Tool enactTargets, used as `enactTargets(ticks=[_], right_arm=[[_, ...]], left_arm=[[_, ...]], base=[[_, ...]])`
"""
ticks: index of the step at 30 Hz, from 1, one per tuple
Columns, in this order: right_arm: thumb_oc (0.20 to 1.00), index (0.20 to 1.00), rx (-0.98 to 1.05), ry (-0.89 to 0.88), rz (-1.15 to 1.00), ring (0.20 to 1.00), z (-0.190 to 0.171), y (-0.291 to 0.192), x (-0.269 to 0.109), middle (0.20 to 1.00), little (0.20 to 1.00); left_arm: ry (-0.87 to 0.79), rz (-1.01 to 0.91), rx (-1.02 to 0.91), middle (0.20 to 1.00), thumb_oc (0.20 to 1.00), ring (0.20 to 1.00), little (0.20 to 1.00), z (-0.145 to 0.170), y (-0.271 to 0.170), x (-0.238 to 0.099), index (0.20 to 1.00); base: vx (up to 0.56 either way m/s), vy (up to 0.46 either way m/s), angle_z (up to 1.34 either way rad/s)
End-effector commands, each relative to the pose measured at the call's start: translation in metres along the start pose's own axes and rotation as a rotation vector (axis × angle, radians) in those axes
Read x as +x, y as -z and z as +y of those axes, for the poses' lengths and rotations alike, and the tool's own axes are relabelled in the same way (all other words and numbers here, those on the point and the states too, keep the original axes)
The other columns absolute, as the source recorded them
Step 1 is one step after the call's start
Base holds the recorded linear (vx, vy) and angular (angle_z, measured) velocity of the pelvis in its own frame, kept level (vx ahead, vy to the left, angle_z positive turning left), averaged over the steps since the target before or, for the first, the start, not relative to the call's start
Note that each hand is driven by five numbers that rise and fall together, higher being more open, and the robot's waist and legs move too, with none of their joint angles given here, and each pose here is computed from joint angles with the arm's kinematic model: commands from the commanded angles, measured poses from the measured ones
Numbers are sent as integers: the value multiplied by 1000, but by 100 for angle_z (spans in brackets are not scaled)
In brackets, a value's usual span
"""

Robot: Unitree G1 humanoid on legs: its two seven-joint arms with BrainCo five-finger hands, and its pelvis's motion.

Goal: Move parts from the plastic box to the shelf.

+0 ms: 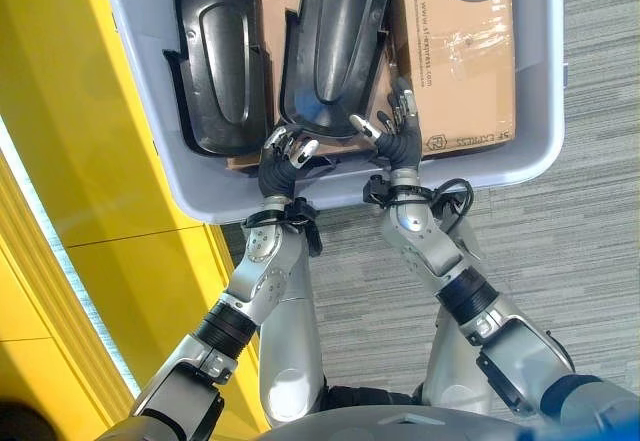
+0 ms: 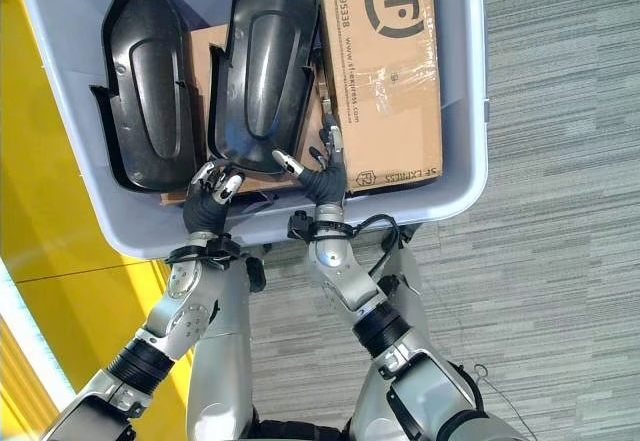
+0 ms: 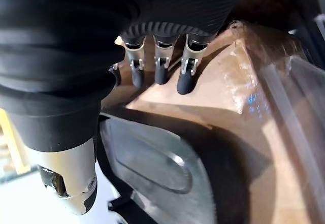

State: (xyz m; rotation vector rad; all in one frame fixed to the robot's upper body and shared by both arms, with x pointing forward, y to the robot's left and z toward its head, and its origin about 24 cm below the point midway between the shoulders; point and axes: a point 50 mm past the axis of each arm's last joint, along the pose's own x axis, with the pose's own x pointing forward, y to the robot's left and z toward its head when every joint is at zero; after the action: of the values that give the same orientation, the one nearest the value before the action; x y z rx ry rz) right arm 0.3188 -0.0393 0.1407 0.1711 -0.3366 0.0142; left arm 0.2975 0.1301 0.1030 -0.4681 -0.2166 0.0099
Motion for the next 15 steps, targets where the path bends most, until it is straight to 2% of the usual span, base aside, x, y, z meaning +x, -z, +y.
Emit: enactTargets(ticks=[1,5,10,15], right_arm=[[1000,1000,-142,-162,6,1000,14,8,-6,1000,1000],[1000,1000,-253,-207,-33,1000,17,5,0,1000,1000],[1000,1000,-378,-291,44,1000,24,15,1,1000,1000],[1000,1000,-395,-276,88,1000,24,22,5,1000,1000]], left_arm=[[111,105,-45,1000,1000,1000,1000,-17,19,-18,1000],[128,114,-40,1000,1000,1000,1000,-16,17,-18,1000],[147,133,-26,1000,1000,1000,1000,-10,19,-20,1000],[162,143,-18,1000,1000,1000,1000,-6,19,-22,1000]], base=[[0,0,0],[0,0,0],[0,0,0],[0,0,0]])
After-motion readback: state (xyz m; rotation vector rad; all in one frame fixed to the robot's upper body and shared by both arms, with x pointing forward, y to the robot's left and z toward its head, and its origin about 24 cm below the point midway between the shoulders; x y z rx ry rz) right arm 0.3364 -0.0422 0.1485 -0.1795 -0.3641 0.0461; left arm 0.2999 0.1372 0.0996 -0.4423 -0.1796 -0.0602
